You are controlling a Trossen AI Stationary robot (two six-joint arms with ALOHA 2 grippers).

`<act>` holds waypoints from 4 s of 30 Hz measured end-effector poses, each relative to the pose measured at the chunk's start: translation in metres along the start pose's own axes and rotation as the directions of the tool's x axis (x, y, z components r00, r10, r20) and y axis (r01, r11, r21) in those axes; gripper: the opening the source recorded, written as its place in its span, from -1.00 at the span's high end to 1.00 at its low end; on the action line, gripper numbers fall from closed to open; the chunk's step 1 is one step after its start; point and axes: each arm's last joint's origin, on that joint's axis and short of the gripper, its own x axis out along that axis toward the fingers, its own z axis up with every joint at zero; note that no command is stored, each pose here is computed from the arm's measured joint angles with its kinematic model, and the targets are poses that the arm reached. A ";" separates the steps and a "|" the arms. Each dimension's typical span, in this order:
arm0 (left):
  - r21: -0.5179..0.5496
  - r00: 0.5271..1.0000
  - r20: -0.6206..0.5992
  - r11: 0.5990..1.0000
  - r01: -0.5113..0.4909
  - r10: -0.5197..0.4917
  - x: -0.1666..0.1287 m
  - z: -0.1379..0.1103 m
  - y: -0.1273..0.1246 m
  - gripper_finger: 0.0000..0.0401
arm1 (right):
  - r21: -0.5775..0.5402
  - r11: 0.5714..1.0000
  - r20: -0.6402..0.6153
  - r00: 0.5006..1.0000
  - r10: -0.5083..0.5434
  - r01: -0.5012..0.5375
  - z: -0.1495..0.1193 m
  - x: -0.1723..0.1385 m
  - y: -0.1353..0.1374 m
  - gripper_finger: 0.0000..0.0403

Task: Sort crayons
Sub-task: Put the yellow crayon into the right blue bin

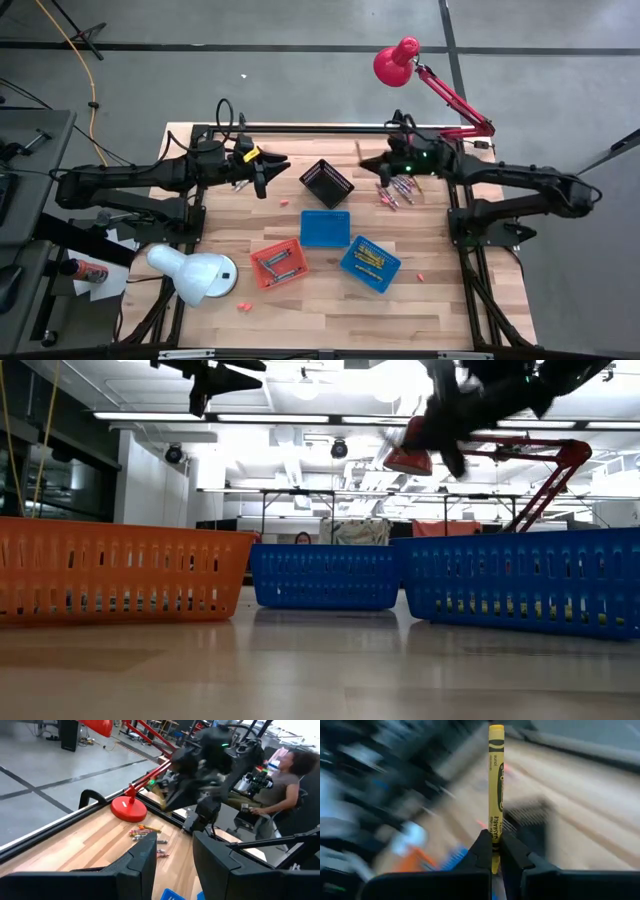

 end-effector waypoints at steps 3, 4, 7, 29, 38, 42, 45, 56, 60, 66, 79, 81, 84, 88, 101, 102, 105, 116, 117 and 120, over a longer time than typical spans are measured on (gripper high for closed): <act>0.006 1.000 0.009 1.000 0.008 -0.008 0.003 0.000 -0.001 0.44 | -0.065 0.987 0.145 0.977 0.155 -0.147 0.003 0.010 0.029 0.99; 0.016 1.000 0.021 1.000 0.023 -0.023 0.005 0.001 -0.002 0.44 | -0.093 0.977 0.185 0.960 0.208 -0.194 0.002 0.014 0.038 0.99; 0.063 0.996 0.034 0.994 0.085 -0.087 0.010 0.001 -0.005 0.44 | -0.170 0.943 0.257 0.911 0.324 -0.288 -0.002 0.020 0.059 0.99; 0.082 0.991 0.025 0.988 0.128 -0.130 0.020 -0.002 -0.006 0.44 | 0.088 0.963 -0.464 0.845 0.267 -0.255 -0.114 0.009 0.102 0.99; 0.080 0.991 0.024 0.989 0.127 -0.130 0.020 -0.002 -0.006 0.44 | 0.101 0.995 -0.647 0.761 0.047 0.024 -0.179 -0.015 0.117 0.99; 0.080 0.992 0.020 0.989 0.126 -0.128 0.020 -0.002 -0.006 0.44 | 0.049 0.994 -0.681 0.731 -0.039 0.098 -0.192 -0.003 0.108 0.99; 0.080 0.991 0.021 0.989 0.127 -0.129 0.020 -0.002 -0.006 0.44 | 0.041 0.991 -0.717 0.695 -0.058 0.124 -0.198 0.006 0.102 0.99; 0.080 0.992 0.021 0.989 0.121 -0.123 0.020 -0.002 -0.006 0.44 | -0.019 0.999 -0.736 0.675 -0.042 0.042 -0.187 0.008 0.104 0.35; 0.081 0.992 0.021 0.989 0.121 -0.123 0.020 -0.002 -0.006 0.44 | -0.071 0.995 -0.728 0.686 -0.007 -0.065 -0.166 0.007 0.113 0.09; 0.080 0.993 0.028 0.990 0.115 -0.118 0.020 -0.002 -0.006 0.44 | -0.200 0.976 -0.525 0.851 -0.031 -0.088 -0.111 0.014 0.115 0.01; 0.081 0.994 0.016 0.991 0.111 -0.112 0.021 -0.003 -0.005 0.44 | -0.484 0.874 0.008 0.999 -0.054 0.051 0.017 0.024 0.127 0.00; 0.081 0.993 0.020 0.990 0.112 -0.114 0.021 -0.003 -0.005 0.44 | -0.485 0.872 0.028 0.998 -0.061 0.067 0.024 0.024 0.125 0.00; 0.081 0.993 0.020 0.990 0.112 -0.114 0.021 -0.003 -0.005 0.44 | -0.475 0.876 0.034 0.996 -0.079 0.086 0.027 0.024 0.121 0.00; 0.081 0.993 0.019 0.990 0.112 -0.114 0.021 -0.003 -0.005 0.44 | -0.441 0.892 0.014 0.995 -0.102 0.098 0.026 0.025 0.118 0.00; 0.081 0.994 0.007 0.991 0.108 -0.109 0.022 -0.004 -0.005 0.44 | -0.398 0.799 -0.439 0.672 -0.597 0.450 -0.020 0.005 0.019 0.00; 0.081 0.994 0.007 0.991 0.108 -0.108 0.022 -0.004 -0.005 0.44 | -0.370 0.810 -0.465 0.664 -0.585 0.455 -0.025 0.002 0.008 0.00; 0.082 0.994 -0.001 0.991 0.108 -0.108 0.022 -0.005 -0.005 0.44 | -0.304 0.820 -0.532 0.627 -0.569 0.485 -0.047 -0.011 -0.025 0.00; 0.081 0.994 -0.005 0.991 0.109 -0.109 0.022 -0.006 -0.005 0.44 | -0.122 0.568 -0.607 0.391 -0.691 0.814 -0.079 -0.039 -0.098 0.00; 0.082 0.994 -0.005 0.991 0.109 -0.109 0.022 -0.005 -0.005 0.44 | -0.125 0.568 -0.609 0.389 -0.691 0.813 -0.080 -0.037 -0.102 0.00; 0.081 0.994 -0.004 0.991 0.108 -0.108 0.022 -0.005 -0.005 0.44 | -0.147 0.561 -0.622 0.365 -0.693 0.815 -0.080 -0.033 -0.112 0.00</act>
